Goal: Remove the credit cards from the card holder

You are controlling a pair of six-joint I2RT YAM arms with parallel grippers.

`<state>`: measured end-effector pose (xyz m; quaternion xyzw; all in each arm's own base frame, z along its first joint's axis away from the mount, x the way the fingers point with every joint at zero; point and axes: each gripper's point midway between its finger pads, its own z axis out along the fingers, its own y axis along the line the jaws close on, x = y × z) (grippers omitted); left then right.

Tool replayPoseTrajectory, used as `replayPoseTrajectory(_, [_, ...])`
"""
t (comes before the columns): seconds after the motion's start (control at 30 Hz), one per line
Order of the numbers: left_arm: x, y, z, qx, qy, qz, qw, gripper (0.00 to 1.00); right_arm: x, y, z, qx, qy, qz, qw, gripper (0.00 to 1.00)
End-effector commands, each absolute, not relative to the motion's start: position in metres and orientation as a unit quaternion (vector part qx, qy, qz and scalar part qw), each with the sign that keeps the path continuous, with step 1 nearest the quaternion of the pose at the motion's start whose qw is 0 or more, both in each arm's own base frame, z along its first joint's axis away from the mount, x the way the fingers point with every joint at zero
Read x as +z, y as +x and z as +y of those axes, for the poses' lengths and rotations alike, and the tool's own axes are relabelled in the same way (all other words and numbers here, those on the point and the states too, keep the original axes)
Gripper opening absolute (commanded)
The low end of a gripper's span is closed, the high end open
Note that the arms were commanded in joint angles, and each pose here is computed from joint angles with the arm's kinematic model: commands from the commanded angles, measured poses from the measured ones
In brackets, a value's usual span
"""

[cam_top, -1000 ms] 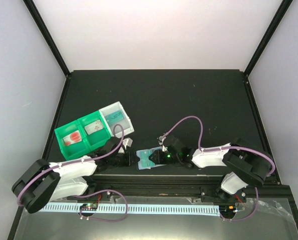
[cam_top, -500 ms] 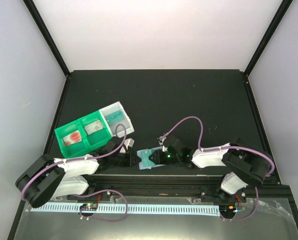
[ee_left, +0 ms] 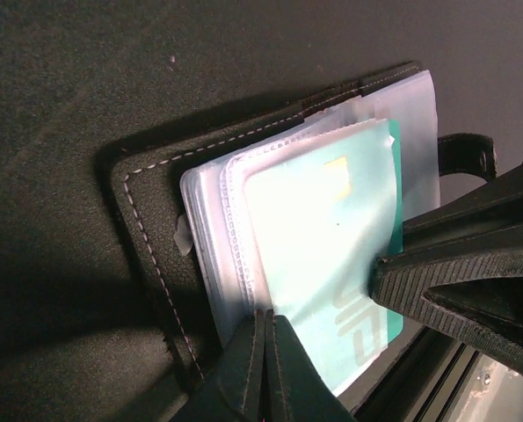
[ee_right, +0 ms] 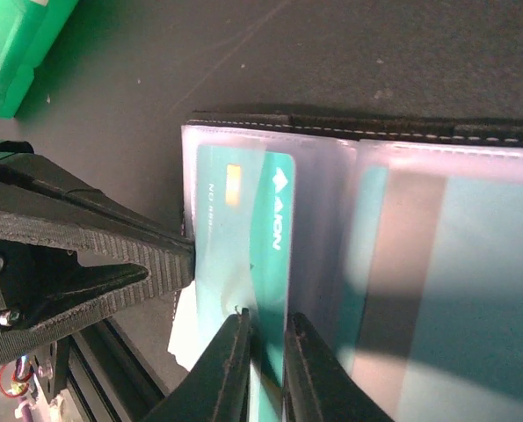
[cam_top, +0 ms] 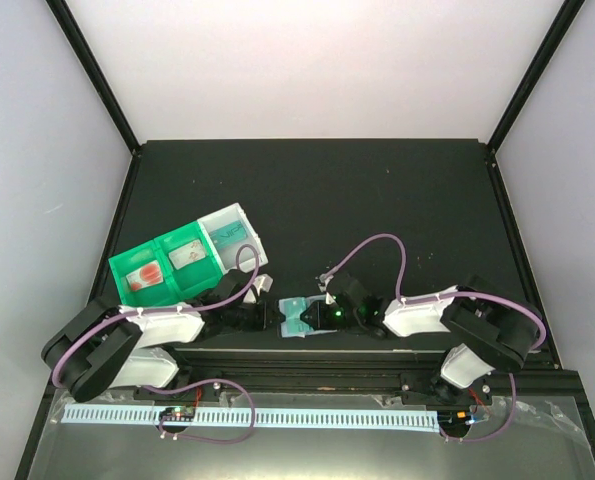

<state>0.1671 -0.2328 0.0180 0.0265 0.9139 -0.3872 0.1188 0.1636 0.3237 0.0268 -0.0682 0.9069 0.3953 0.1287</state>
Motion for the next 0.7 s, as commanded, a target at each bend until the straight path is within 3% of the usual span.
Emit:
replayPoseTrajectory(0.0, [-0.01, 0.156, -0.215, -0.333, 0.016, 0.938, 0.096, 0.02, 0.032, 0.169, 0.319, 0.397, -0.069, 0.903, 0.153, 0.08])
replayPoseTrajectory(0.27, [-0.011, 0.157, -0.215, -0.331, 0.021, 0.938, 0.096, 0.02, 0.035, 0.171, 0.306, 0.393, -0.063, 0.903, 0.164, 0.06])
replayPoseTrajectory(0.43, [-0.01, 0.157, -0.215, -0.331, 0.023, 0.938, 0.098, 0.02, 0.036, 0.171, 0.304, 0.394, -0.063, 0.902, 0.164, 0.14])
replayPoseTrajectory(0.53, [-0.01, 0.157, -0.215, -0.331, 0.021, 0.938, 0.098, 0.02, 0.038, 0.17, 0.306, 0.4, -0.069, 0.899, 0.163, 0.02])
replayPoseTrajectory(0.67, [-0.01, 0.158, -0.216, -0.333, 0.021, 0.937, 0.1, 0.02, 0.041, 0.17, 0.305, 0.403, -0.07, 0.896, 0.169, 0.01])
